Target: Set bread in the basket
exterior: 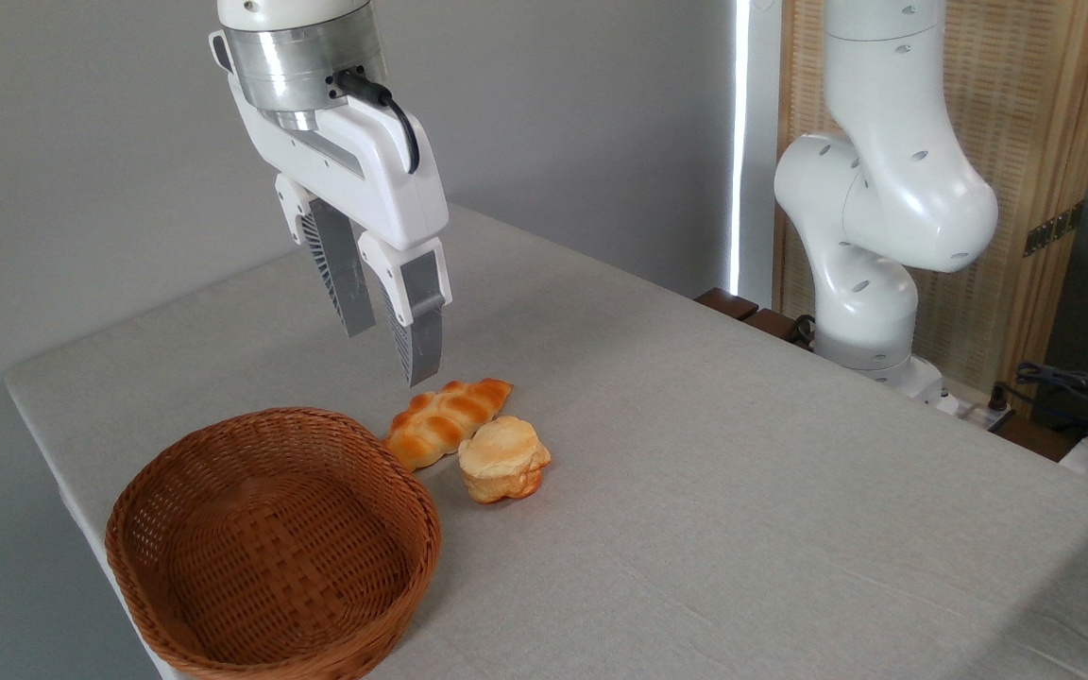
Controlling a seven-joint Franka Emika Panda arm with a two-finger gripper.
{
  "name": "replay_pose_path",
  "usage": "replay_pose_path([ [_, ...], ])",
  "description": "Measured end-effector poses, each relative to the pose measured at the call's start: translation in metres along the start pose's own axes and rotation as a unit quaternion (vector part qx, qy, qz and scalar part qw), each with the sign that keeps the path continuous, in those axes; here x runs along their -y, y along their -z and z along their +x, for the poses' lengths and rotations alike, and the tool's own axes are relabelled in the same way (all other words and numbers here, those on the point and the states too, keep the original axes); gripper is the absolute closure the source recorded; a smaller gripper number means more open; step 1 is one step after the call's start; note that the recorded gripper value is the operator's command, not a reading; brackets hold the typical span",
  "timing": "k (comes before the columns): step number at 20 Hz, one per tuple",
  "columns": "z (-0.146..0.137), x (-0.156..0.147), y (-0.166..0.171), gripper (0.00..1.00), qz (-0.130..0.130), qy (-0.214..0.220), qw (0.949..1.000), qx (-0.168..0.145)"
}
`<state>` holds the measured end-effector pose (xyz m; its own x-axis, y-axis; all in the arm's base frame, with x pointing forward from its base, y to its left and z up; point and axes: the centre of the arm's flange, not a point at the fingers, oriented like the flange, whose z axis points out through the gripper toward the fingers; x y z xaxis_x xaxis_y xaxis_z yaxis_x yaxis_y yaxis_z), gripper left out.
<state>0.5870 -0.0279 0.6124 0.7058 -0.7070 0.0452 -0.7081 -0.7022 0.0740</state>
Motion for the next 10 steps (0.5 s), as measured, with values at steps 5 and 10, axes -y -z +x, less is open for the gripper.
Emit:
replay_pose_path([
  [5, -0.0011, 0.0038, 0.0031, 0.0, 0.007, 0.003, 0.9999, -0.007],
  [10, -0.0015, 0.004, 0.003, 0.0, 0.007, 0.004, 1.0, -0.006],
])
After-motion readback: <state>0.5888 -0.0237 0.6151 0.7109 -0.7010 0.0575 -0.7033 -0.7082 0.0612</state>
